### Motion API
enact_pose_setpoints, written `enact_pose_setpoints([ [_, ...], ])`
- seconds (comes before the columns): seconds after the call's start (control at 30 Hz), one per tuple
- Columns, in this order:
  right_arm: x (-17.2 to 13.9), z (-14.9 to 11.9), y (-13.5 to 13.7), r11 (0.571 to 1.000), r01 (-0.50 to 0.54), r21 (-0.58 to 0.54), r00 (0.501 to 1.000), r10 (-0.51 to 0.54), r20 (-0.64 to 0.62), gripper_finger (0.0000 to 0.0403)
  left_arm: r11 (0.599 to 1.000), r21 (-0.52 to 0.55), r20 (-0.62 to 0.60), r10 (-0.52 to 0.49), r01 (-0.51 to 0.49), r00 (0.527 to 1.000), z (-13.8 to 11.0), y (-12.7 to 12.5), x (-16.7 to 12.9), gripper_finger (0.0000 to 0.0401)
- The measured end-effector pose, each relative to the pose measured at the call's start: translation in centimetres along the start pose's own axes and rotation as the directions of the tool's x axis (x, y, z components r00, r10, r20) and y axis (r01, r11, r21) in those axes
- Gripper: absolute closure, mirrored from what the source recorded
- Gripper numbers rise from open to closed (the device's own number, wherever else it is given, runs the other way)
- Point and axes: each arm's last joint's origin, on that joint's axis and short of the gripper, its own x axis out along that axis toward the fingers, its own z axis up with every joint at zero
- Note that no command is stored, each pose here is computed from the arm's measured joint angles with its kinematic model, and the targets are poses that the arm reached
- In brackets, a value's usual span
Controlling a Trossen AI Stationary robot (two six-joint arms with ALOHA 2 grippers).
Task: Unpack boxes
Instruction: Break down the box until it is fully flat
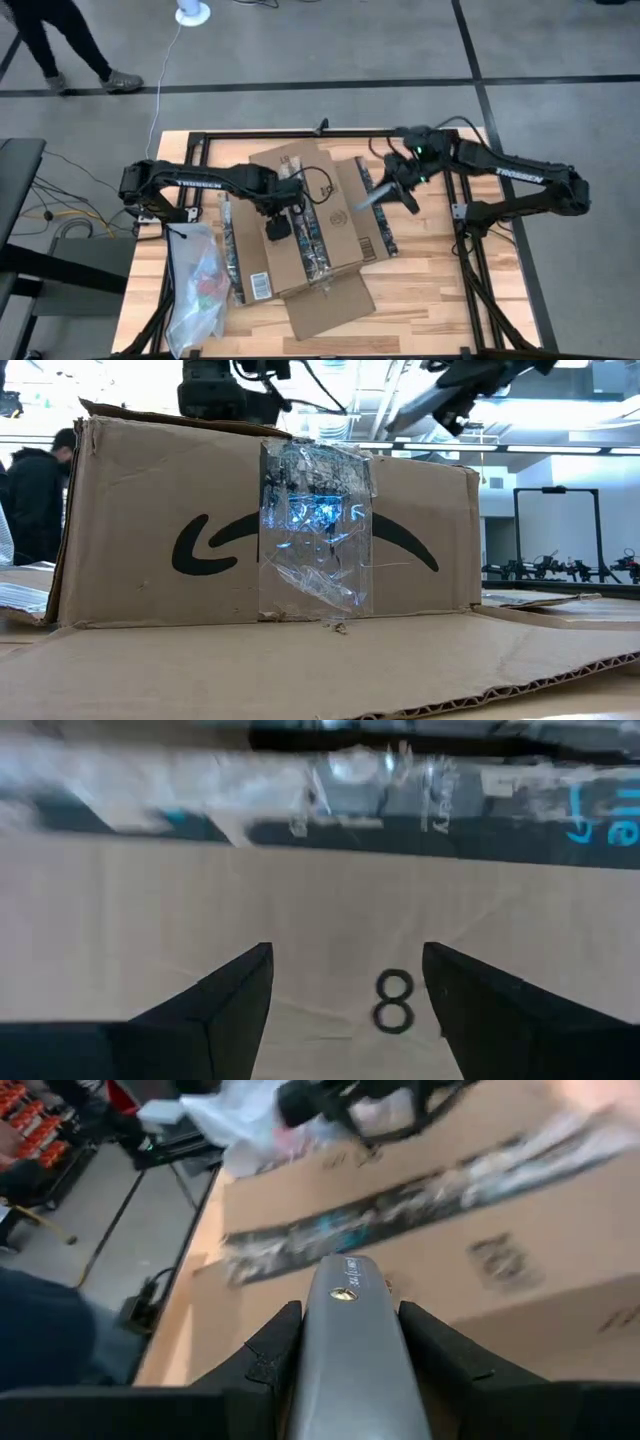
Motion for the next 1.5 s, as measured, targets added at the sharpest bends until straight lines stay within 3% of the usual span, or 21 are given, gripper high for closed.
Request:
enact_pose_setpoints([
  [0.17,-0.2,-1.1,2.4,0.999,0.024,0.040,1.000,-0.025,0.007,0.0286,0.988,-0.146,0.092,-0.042,0.055,0.995,0.8,-0.6,-0.1,0.0160],
  [0.3,0.1,-1.5,3.9,0.996,0.048,0.070,0.999,-0.048,0.001,0.0286,0.948,-0.292,0.188,-0.074,0.128,0.979,2.2,-1.0,0.4,0.0160],
  [0.4,0.4,-1.7,4.8,0.994,0.072,0.080,0.997,-0.072,-0.004,0.0286,0.926,-0.331,0.258,-0.097,0.183,0.961,3.5,-1.3,1.1,0.0159],
  [0.5,0.7,-2.1,5.5,0.994,0.078,0.077,0.996,-0.076,-0.036,0.0286,0.961,-0.219,0.282,-0.105,0.170,0.954,4.5,-1.6,0.7,0.0159],
  [0.6,0.8,-2.5,5.9,0.994,0.071,0.083,0.995,-0.066,-0.069,0.0286,0.992,0.027,0.321,-0.126,0.124,0.939,4.8,-2.4,-0.8,0.0159],
  [0.73,1.0,-2.6,6.4,0.994,0.074,0.075,0.995,-0.069,-0.072,0.0286,0.962,0.264,0.406,-0.179,0.073,0.896,5.5,-3.8,-1.7,0.0159],
  [0.9,1.0,-2.7,6.6,0.992,0.089,0.086,0.994,-0.083,-0.072,0.0286,0.917,0.394,0.500,-0.271,0.063,0.822,7.7,-4.4,-0.4,0.0159],
  [1.1,1.0,-2.6,6.6,0.988,0.090,0.122,0.994,-0.083,-0.065,0.0286,0.870,0.490,0.405,-0.278,0.050,0.871,9.0,-3.8,3.9,0.0159],
  [1.17,1.0,-2.6,6.6,0.987,0.091,0.135,0.995,-0.083,-0.063,0.0286,0.881,0.471,0.407,-0.256,0.038,0.877,9.5,-3.5,4.5,0.0159],
  [1.23,1.0,-2.6,6.5,0.982,0.104,0.157,0.994,-0.096,-0.059,0.0286,0.917,0.396,0.422,-0.219,0.038,0.880,9.9,-2.8,5.0,0.0159],
  [1.37,1.1,-2.6,6.6,0.973,0.138,0.184,0.990,-0.130,-0.053,0.0286,0.980,0.190,0.439,-0.143,0.064,0.887,10.5,-1.0,5.3,0.0159],
  [1.5,1.1,-2.7,6.7,0.962,0.178,0.207,0.984,-0.172,-0.043,0.0286,0.995,-0.027,0.451,-0.071,0.093,0.890,10.8,0.7,5.4,0.0159],
])
